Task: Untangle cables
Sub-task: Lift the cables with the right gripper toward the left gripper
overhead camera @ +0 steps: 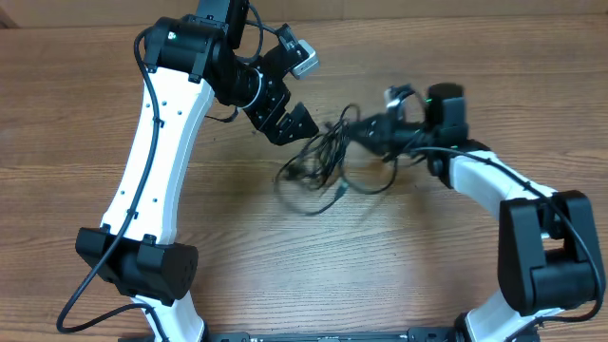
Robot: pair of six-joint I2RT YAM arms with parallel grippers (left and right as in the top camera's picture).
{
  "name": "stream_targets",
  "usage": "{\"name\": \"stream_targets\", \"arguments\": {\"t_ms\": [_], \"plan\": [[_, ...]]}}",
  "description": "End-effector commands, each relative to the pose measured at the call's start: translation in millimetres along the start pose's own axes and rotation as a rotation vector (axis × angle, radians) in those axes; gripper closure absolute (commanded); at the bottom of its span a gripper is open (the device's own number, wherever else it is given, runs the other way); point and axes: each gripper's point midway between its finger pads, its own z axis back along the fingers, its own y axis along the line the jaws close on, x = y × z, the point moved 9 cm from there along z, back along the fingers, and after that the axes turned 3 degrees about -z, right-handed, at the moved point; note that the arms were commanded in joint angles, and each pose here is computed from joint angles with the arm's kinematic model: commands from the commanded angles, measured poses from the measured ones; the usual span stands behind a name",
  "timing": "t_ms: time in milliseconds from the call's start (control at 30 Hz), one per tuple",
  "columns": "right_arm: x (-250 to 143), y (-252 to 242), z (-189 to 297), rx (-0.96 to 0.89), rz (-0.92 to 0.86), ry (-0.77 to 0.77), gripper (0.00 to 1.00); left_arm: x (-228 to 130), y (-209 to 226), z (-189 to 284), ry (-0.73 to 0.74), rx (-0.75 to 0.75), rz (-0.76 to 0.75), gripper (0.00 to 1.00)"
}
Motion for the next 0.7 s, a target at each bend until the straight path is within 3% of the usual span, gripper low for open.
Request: {"name": "stream_targets", "arguments": {"t_ms": [0, 200, 667], "plan": [[3.6, 31.6, 14.9, 0.18, -0.071, 0.14, 0.96, 14.9, -27.5, 3.8, -0.129, -0.149, -0.182, 0.0], [8.5, 78.8, 26.4, 0.314, 0.092, 0.123, 0.96, 27.3, -58.9, -16.7, -0.125, -0.222, -0.374, 0.0], [7.7, 82.0, 27.6, 0.323, 0.096, 0.128, 0.96, 27.1, -69.4, -28.0, -0.047, -0.194, -0.402, 0.0]]}}
